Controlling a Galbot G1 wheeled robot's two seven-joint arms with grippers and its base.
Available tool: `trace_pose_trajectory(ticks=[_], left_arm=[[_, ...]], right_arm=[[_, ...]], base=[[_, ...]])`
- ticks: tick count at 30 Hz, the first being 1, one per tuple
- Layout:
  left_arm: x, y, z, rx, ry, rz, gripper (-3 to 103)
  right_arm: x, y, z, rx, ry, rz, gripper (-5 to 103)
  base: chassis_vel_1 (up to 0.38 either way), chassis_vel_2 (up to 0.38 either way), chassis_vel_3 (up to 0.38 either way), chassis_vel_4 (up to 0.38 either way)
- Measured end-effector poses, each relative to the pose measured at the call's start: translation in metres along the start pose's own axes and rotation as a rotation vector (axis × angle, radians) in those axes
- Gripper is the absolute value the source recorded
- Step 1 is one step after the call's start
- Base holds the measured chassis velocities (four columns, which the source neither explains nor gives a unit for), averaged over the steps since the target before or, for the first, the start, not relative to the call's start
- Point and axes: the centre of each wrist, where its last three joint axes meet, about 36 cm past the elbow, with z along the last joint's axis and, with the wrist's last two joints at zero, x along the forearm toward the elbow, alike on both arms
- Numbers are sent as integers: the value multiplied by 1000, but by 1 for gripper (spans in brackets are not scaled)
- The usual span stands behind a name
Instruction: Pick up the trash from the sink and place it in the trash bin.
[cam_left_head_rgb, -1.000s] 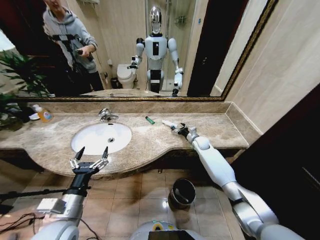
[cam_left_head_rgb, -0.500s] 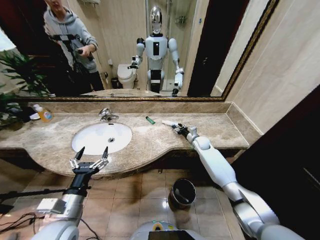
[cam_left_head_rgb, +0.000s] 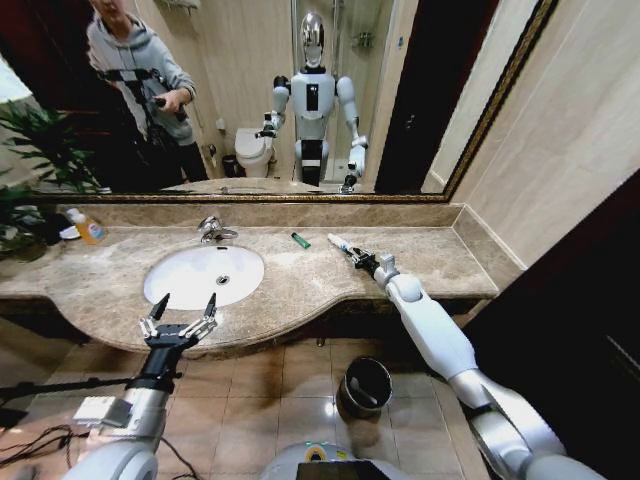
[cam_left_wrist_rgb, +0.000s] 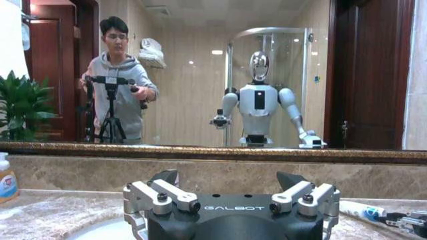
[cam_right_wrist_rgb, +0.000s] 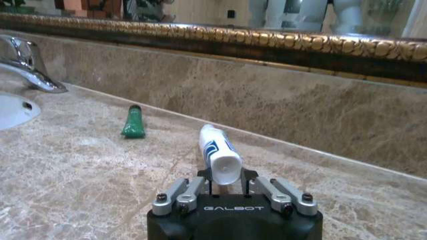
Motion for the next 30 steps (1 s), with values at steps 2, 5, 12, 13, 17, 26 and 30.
trace_pose_trajectory(ticks=[2, 5, 12, 13, 17, 26, 30], left_arm=[[0, 0, 0, 0, 0, 0, 100], [0, 0, 0, 0, 0, 0, 100], [0, 0, 0, 0, 0, 0, 100], [0, 0, 0, 0, 0, 0, 100], [0, 0, 0, 0, 0, 0, 100], [0, 0, 0, 0, 0, 0, 100], [0, 0, 0, 0, 0, 0, 100]], right_arm=[[4, -1, -2, -1, -10, 5, 25], [18, -4, -8, -2, -43, 25, 25], [94, -1, -12, -22, -130, 94, 25], [111, 5, -11, -27, -139, 98, 25], [159, 26, -15, -37, -179, 105, 25], [270, 89, 32, -87, -148, 152, 25], [313, 120, 68, -119, -104, 203, 25]], base=[[0, 0, 0, 0], [0, 0, 0, 0], [0, 0, 0, 0], [0, 0, 0, 0], [0, 0, 0, 0], [0, 0, 0, 0], [0, 0, 0, 0]])
